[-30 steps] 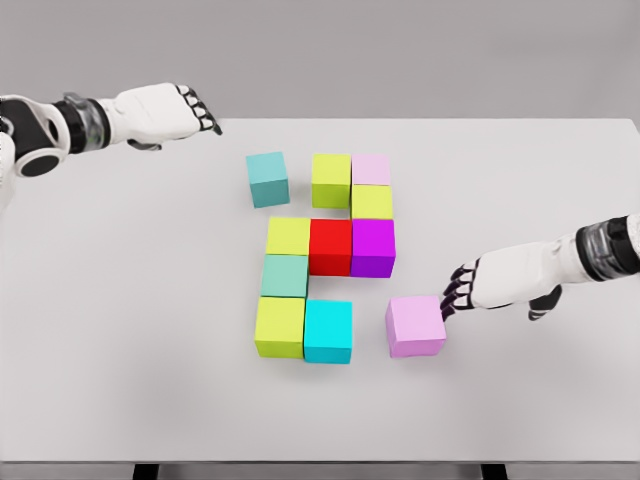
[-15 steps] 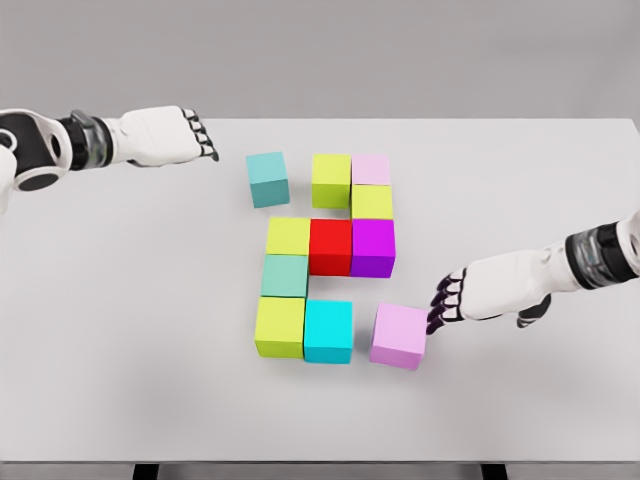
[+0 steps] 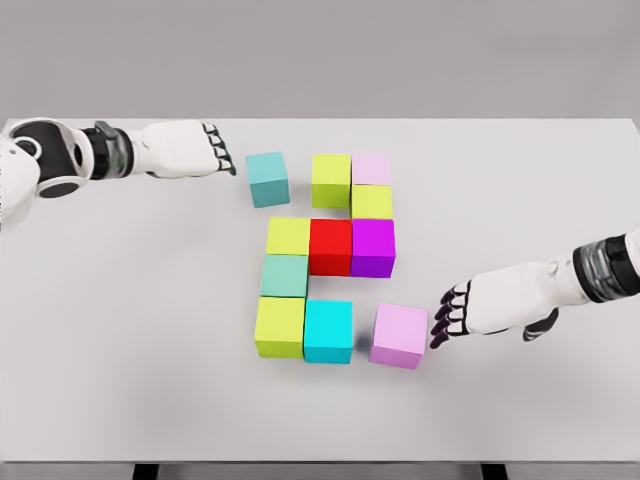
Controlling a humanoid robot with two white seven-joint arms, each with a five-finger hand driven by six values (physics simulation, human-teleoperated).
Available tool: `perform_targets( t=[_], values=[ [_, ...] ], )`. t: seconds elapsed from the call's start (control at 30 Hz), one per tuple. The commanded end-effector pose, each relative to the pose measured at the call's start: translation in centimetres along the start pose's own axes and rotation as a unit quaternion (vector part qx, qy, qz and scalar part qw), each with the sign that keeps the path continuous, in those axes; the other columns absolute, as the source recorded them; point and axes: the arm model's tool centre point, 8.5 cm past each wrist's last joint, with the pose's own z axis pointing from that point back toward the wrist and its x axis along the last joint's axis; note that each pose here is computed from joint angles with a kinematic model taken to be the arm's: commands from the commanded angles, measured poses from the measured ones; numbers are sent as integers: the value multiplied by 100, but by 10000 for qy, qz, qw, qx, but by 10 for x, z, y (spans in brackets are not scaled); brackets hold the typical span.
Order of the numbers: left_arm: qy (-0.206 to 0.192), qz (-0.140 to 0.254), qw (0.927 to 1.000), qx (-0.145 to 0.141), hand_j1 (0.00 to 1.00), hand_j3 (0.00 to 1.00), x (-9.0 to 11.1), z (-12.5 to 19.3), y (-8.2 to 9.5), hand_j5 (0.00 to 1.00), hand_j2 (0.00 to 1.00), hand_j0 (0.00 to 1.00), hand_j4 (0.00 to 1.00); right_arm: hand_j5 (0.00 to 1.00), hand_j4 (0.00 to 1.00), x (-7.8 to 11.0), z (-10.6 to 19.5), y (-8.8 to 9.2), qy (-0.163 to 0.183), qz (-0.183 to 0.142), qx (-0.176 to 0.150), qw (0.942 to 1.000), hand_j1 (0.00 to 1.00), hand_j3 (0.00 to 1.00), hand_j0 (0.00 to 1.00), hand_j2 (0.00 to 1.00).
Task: Assemble the squares on the desktop into the number 2
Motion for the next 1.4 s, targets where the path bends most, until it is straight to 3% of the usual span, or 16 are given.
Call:
perform_targets(
  t=[0.0, 0.33, 1.37],
  values=[
    [-32, 8, 10000, 39, 85, 85, 2, -4, 3, 85, 85, 85, 85, 100, 100, 1, -2, -2, -33, -5, -28, 10000, 100, 100, 100, 100],
    [28, 60, 10000, -38, 85, 85, -3, -5, -1, 85, 85, 85, 85, 100, 100, 3, -11, -13, -146, 103, -100, 9998, 100, 100, 100, 100],
    [0, 82, 9999, 125, 85, 85, -4, -22, 20, 85, 85, 85, 85, 100, 100, -6, -15, -25, -97, 171, -203, 9996, 100, 100, 100, 100]
  ],
)
